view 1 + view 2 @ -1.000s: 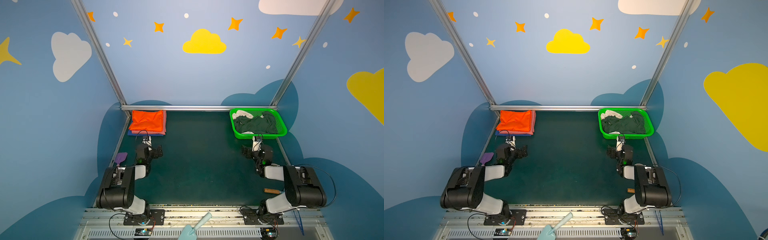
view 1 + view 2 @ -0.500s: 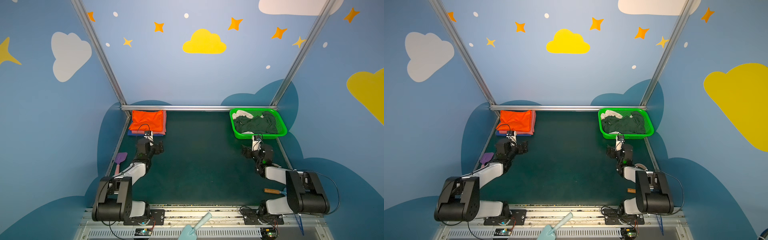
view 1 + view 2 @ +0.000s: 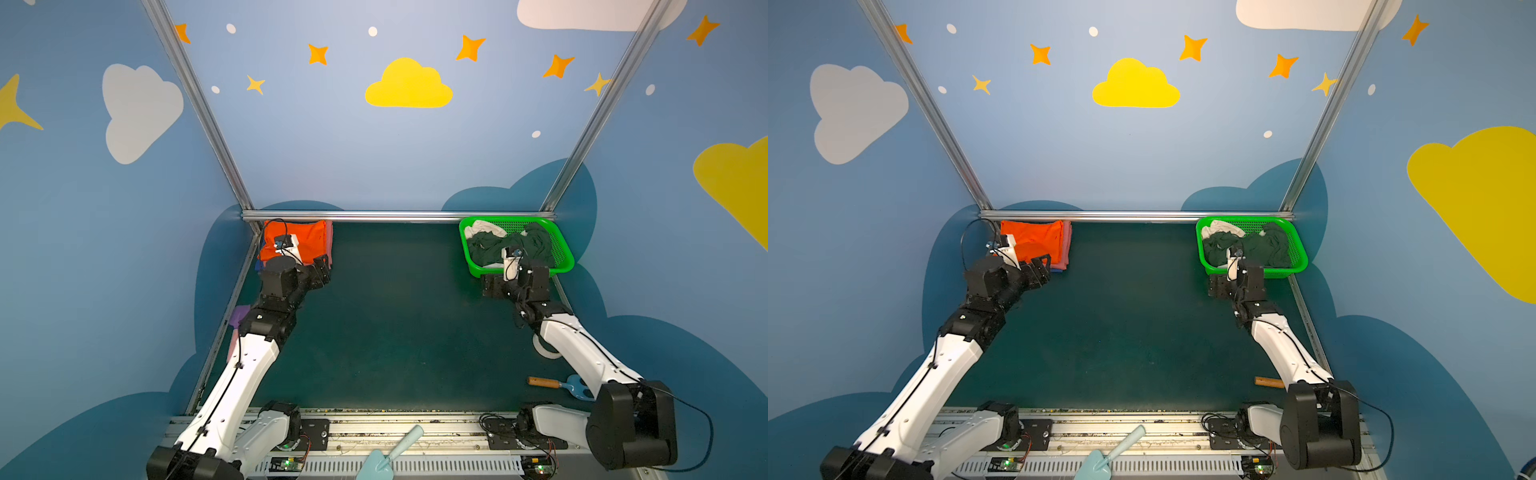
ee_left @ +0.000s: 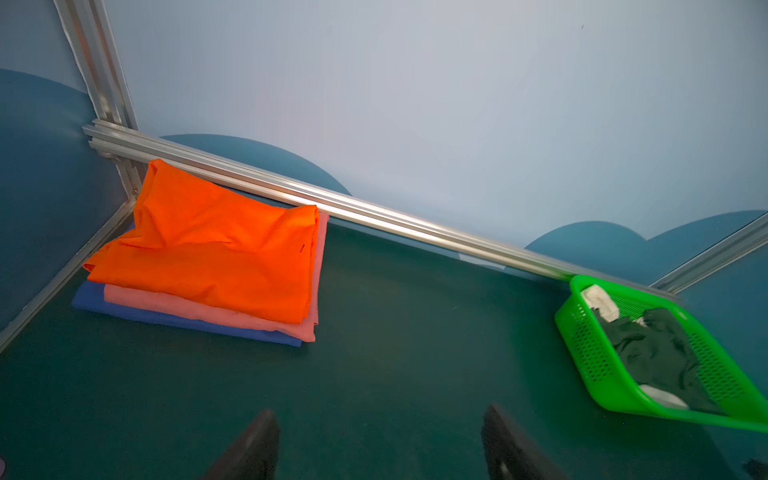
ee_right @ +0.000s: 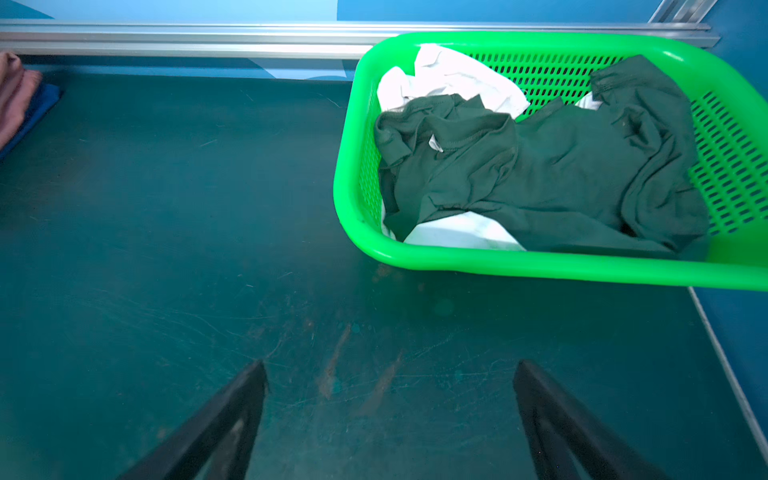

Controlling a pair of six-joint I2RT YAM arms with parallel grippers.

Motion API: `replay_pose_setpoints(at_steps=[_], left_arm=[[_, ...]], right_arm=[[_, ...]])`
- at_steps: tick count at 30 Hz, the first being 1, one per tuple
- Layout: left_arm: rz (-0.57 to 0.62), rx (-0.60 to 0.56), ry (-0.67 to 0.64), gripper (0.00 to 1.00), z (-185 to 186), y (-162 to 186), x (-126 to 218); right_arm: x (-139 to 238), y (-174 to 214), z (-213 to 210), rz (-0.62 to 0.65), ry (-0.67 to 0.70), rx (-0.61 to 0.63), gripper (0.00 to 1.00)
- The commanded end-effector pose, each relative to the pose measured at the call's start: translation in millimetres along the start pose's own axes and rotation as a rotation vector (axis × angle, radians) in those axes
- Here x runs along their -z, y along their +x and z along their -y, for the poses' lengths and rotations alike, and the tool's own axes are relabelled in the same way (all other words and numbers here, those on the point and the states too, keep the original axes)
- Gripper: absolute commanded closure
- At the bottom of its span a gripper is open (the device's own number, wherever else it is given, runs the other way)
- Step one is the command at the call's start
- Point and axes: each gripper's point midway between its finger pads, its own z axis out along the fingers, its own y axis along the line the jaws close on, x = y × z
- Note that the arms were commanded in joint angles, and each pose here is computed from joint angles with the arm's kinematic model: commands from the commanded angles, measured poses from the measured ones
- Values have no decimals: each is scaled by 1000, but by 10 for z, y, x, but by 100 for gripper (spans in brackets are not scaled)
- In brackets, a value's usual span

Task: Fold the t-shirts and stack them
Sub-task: 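Reach the right gripper into the green basket and grasp the dark green shirt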

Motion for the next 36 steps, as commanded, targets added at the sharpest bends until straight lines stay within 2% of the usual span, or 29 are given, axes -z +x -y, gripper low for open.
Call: replay_pose_setpoints(at_steps=[1,7,13,19,24,27,36], left_arm=[[-157,61,-77,23,-113,243,133],[-230,-11,-66,21,-48,246,67],[-258,-15,-112,24,-229,464,-127],[-308,-8,-117,24,-250,614,-203],[-309,-33,-145,25,-312,640,-206],[-307,-48,-155,25,-340,667,-201],[-330,-68,-144,26,-319,739,-234]], right_arm=[[130,15,36,-91,28,-18,6],[82,-411,12,-99,-3,-36,6],[-314,-600,222,-189,34,-116,6],[-957,-506,480,-369,81,-173,15],[-1436,-391,604,-460,98,-180,26],[-1657,-340,675,-473,114,-198,30],[-2072,-405,872,-445,161,-260,30]])
